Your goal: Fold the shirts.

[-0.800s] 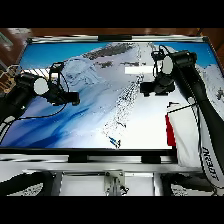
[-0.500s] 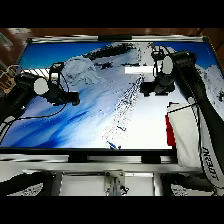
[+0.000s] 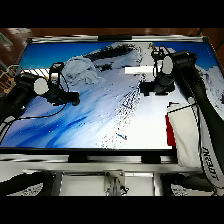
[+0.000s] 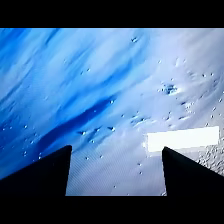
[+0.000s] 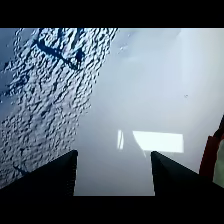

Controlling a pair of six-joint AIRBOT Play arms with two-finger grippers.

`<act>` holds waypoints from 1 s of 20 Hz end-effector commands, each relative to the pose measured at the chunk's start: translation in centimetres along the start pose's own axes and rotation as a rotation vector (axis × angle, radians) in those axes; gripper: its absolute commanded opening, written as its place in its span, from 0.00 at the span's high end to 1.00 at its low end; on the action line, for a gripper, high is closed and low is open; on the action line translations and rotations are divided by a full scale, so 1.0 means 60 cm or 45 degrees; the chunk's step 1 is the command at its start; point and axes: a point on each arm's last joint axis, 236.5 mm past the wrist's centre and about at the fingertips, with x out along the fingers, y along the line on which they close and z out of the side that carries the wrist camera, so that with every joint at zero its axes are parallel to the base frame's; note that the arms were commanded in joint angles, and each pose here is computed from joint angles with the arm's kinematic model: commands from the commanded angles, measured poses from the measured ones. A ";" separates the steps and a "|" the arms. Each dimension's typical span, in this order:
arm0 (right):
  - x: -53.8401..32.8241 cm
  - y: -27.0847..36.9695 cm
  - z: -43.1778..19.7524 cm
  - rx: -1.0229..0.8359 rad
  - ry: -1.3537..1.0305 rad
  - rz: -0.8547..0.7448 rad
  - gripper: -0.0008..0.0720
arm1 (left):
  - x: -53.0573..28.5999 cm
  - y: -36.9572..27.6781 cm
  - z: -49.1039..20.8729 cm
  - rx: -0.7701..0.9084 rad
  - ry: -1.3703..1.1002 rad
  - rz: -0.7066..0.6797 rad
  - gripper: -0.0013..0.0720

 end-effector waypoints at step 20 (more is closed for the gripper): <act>-0.005 0.030 0.058 0.015 -0.187 0.096 0.21 | 0.083 0.079 0.308 0.043 -0.556 0.053 0.00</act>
